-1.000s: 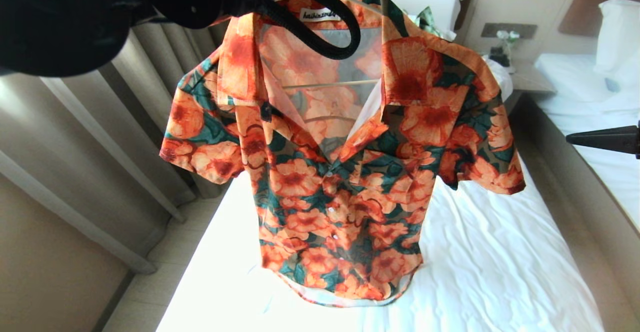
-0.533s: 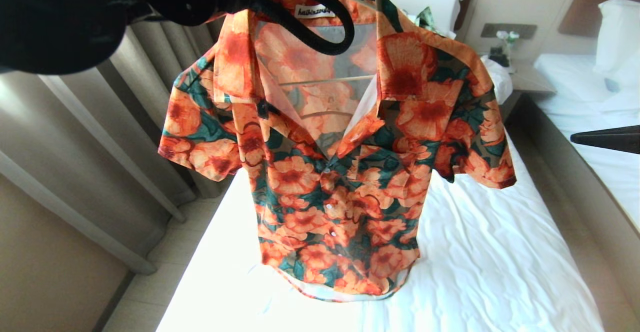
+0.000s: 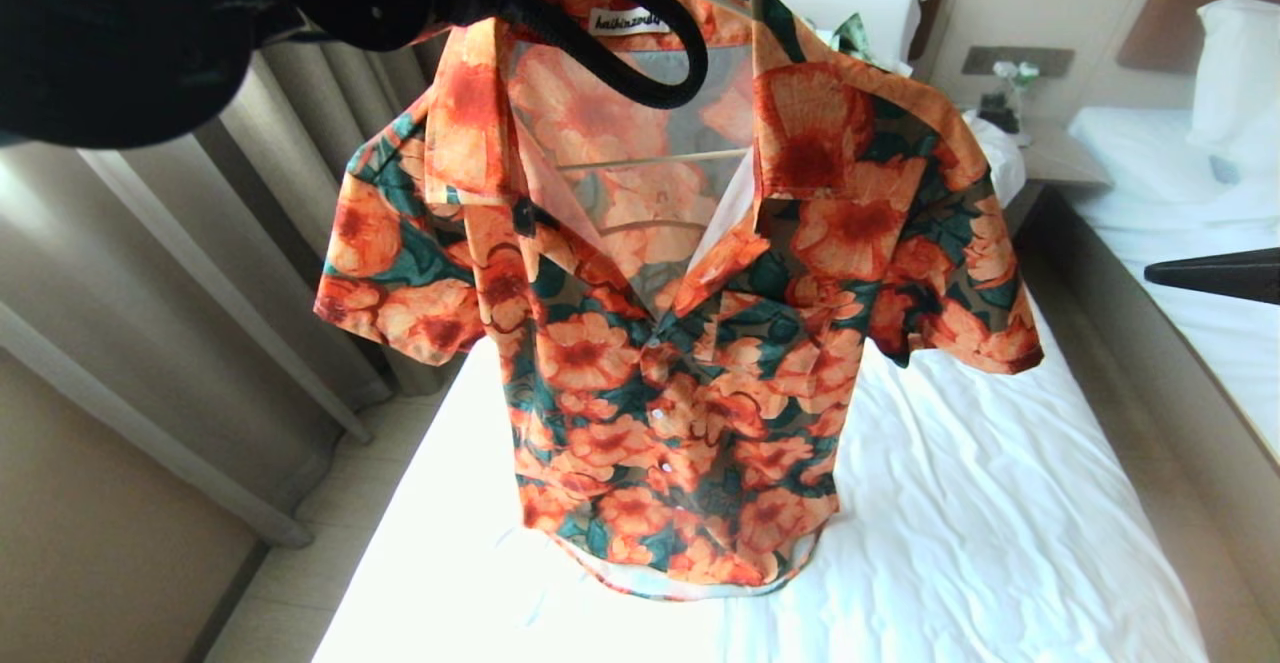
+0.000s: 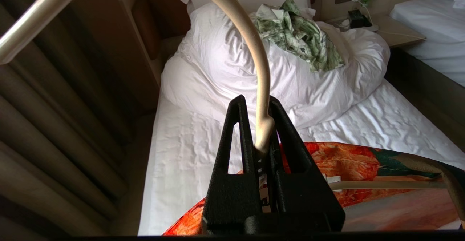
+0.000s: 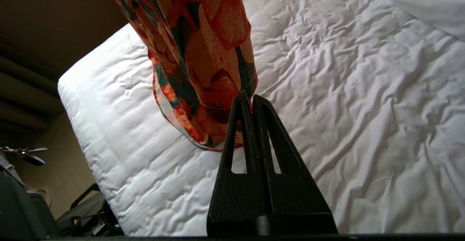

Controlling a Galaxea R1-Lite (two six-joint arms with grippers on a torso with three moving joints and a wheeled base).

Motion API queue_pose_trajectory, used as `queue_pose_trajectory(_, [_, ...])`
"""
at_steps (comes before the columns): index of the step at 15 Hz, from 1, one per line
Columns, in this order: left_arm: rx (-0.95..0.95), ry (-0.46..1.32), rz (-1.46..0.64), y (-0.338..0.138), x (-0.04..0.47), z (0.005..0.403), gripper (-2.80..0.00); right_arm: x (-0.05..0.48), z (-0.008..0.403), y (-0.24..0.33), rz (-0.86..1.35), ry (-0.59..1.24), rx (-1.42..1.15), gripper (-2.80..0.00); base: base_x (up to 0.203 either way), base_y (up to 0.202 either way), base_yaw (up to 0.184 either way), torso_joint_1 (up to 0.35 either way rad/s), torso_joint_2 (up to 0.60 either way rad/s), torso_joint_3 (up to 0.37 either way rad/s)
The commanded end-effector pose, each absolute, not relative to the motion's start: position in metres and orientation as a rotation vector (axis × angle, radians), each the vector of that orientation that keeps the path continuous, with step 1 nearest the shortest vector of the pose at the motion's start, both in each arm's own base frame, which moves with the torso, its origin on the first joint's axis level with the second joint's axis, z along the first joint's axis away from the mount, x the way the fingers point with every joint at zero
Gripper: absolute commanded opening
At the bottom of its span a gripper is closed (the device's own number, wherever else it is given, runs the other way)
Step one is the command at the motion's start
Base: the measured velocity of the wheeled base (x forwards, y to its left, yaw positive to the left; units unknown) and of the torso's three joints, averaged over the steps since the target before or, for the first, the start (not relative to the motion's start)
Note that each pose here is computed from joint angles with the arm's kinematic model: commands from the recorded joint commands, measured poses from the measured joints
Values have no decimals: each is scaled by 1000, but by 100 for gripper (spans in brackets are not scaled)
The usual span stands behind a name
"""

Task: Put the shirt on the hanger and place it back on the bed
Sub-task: Take the clothes hanger out of the clothes

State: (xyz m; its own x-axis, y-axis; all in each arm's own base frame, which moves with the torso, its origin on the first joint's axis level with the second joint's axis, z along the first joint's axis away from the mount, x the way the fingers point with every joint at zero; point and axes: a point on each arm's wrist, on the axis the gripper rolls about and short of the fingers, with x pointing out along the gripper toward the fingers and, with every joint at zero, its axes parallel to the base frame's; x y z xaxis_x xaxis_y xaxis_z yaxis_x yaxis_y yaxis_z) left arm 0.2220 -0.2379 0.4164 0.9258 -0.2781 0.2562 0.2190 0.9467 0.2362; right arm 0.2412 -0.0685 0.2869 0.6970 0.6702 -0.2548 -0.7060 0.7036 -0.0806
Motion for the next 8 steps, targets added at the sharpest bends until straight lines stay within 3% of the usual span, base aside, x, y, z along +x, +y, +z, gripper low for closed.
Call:
queue_pose_trajectory(1, [207, -292, -253, -238, 222, 417, -280, 235, 294, -65, 783, 196, -175, -280, 0, 0, 0, 0, 0, 0])
queue_pose_trajectory(8, [210, -288, -259, -241, 222, 414, -280, 212, 332, -23, 923, 158, -54, -280, 0, 0, 0, 0, 0, 0])
